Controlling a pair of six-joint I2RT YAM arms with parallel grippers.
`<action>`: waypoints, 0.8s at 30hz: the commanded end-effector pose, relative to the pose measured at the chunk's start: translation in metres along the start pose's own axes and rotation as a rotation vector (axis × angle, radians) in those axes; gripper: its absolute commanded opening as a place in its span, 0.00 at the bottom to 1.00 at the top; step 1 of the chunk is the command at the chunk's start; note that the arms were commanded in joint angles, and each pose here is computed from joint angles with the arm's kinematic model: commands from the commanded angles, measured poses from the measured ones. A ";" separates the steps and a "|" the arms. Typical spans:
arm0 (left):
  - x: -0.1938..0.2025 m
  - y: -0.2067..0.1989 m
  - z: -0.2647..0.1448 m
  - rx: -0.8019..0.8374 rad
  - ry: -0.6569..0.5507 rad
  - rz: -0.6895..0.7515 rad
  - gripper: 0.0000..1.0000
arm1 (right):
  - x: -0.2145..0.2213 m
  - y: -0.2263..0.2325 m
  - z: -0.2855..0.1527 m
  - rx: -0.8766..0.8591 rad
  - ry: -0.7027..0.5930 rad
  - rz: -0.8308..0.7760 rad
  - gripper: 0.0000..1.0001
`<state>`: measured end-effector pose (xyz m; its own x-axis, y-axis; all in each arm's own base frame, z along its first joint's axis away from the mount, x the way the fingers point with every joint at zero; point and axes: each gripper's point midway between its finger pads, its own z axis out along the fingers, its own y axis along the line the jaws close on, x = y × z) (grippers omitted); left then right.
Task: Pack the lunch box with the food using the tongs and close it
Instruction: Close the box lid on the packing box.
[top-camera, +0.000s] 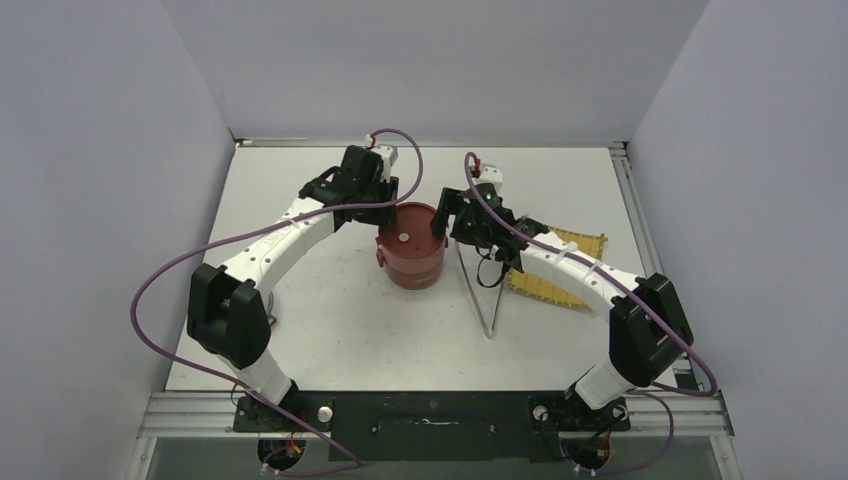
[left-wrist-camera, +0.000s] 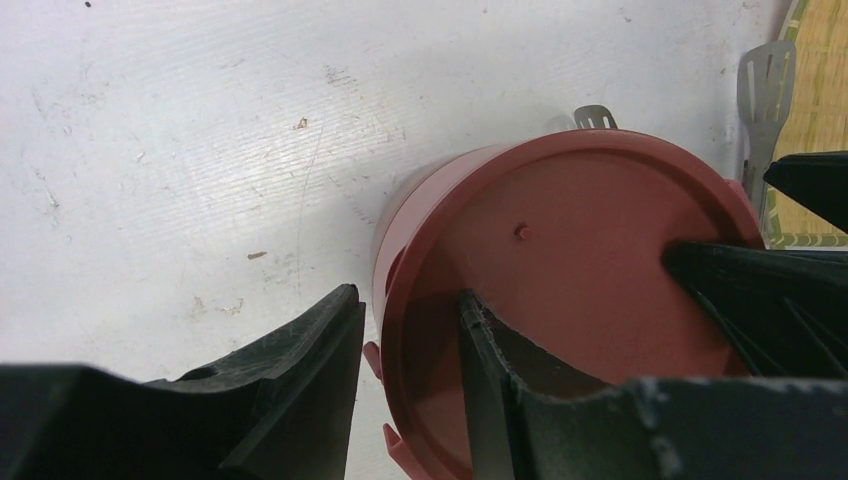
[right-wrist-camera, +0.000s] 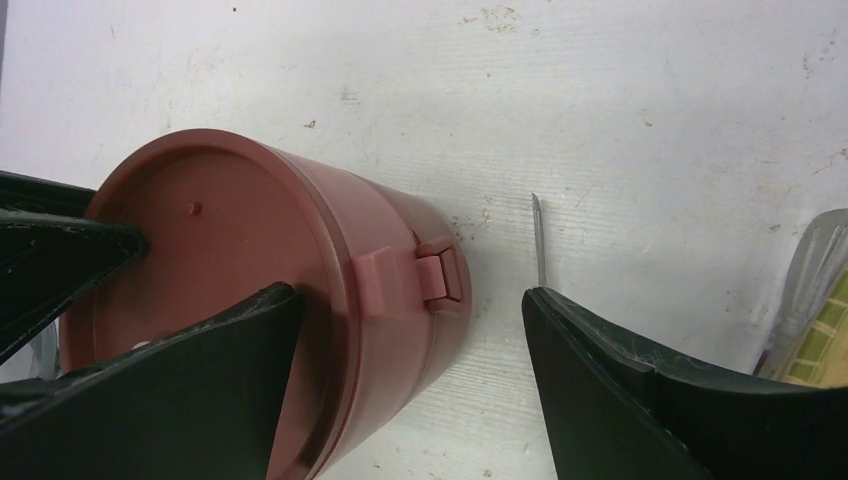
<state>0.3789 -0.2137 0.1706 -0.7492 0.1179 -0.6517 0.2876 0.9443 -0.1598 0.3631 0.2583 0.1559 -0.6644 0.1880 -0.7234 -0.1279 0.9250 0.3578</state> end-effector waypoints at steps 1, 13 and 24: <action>0.047 0.018 0.012 -0.062 0.160 0.029 0.37 | 0.084 -0.063 0.001 0.188 0.242 -0.044 0.81; 0.062 0.022 0.011 -0.084 0.181 0.030 0.33 | 0.119 -0.076 -0.004 0.209 0.303 -0.015 0.72; 0.031 0.014 -0.014 -0.090 0.030 0.054 0.39 | 0.073 -0.039 -0.034 0.182 0.123 -0.101 0.76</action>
<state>0.3715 -0.2115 0.1727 -0.7022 0.1167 -0.7023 0.2808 0.9519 -0.1226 0.3394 0.2595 0.1541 -0.6181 0.2804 -0.7344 -0.0744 0.9092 0.4097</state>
